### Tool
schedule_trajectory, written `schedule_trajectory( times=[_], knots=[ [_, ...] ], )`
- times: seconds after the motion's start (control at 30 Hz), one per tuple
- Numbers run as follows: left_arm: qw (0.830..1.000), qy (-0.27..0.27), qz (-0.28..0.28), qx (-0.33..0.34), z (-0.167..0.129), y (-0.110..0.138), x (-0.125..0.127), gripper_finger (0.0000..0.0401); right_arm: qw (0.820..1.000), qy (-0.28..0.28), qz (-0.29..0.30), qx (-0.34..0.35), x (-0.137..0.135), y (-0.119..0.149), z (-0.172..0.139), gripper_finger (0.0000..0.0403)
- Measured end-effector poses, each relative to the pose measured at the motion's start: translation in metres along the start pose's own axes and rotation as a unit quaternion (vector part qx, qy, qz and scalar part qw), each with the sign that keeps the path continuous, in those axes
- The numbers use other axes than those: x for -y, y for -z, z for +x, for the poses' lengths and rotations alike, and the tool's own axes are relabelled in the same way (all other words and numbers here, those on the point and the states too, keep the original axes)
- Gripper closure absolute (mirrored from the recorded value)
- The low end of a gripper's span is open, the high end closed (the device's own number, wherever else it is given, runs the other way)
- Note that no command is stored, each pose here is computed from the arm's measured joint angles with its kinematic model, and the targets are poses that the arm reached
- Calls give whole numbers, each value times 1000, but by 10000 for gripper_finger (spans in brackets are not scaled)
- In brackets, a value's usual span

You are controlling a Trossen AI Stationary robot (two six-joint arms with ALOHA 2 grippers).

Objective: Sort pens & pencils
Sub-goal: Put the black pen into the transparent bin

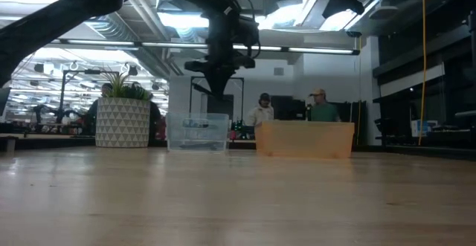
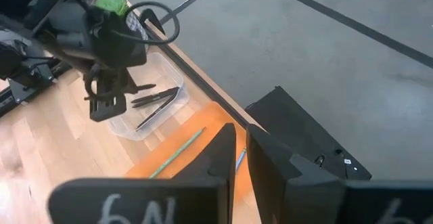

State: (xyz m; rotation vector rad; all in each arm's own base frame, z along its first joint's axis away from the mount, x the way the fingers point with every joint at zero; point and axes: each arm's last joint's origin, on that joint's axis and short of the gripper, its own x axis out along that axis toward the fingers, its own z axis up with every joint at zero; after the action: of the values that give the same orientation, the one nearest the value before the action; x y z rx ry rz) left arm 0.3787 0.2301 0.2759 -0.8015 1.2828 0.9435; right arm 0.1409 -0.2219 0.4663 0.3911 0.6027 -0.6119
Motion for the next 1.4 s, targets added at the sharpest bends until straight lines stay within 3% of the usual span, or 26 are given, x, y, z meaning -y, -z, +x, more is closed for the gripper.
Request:
schedule_trajectory(
  times=[0.43,0.67,1.07,1.4],
  knots=[
    [998,29,-34,41,13,-24,-15,387,1000,-1,-9,-9,0,2,0,363],
    [999,22,-35,3,38,-21,-19,388,1000,-1,-12,-18,0,4,0,363],
    [999,19,-21,18,71,-25,-25,388,1000,-3,-7,-30,-1,6,0,363],
    [999,13,-13,30,75,-29,-30,388,1000,-3,-3,-31,-1,6,0,363]
  ],
)
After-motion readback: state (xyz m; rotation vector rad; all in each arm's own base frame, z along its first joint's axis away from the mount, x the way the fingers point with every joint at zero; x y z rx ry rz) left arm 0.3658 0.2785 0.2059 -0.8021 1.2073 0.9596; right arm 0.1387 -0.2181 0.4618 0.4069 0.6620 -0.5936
